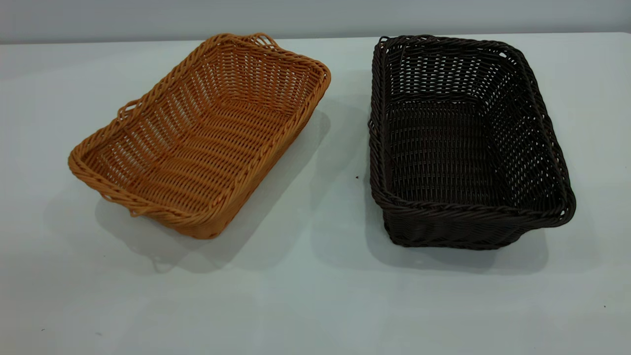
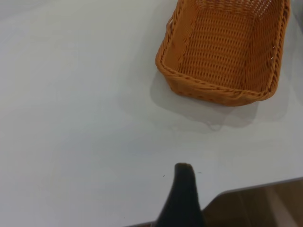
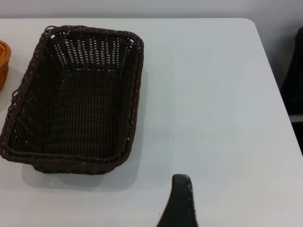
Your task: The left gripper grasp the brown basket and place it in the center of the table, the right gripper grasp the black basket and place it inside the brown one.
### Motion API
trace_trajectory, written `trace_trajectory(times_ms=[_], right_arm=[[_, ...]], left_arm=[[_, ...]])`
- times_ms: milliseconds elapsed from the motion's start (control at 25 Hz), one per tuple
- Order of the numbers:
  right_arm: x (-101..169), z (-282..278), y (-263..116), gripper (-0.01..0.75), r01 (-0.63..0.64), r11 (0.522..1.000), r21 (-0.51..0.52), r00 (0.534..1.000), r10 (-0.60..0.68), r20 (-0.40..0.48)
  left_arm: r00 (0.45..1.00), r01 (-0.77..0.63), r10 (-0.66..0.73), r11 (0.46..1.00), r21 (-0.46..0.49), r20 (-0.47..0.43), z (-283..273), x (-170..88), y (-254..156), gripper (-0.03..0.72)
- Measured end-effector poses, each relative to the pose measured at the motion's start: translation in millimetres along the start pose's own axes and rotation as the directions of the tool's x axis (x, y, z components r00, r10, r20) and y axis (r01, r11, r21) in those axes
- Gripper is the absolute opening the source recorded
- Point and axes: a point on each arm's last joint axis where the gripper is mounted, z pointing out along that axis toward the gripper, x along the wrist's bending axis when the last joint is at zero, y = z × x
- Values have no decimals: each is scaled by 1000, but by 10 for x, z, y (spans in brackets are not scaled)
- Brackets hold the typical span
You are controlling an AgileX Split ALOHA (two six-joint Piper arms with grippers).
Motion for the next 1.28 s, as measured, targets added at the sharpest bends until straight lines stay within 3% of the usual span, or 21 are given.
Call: trace_trajectory(times_ms=[1000, 1280], right_arm=[[0, 0, 0, 552, 0, 1000, 0, 1000, 0, 0], [-22, 30, 186, 552, 20, 1000, -4, 1000, -20, 20]], left_arm=[[1000, 6, -6, 1000, 0, 1, 0, -1, 0, 572], [994, 112, -112, 994, -9, -4, 10, 18, 128, 572]])
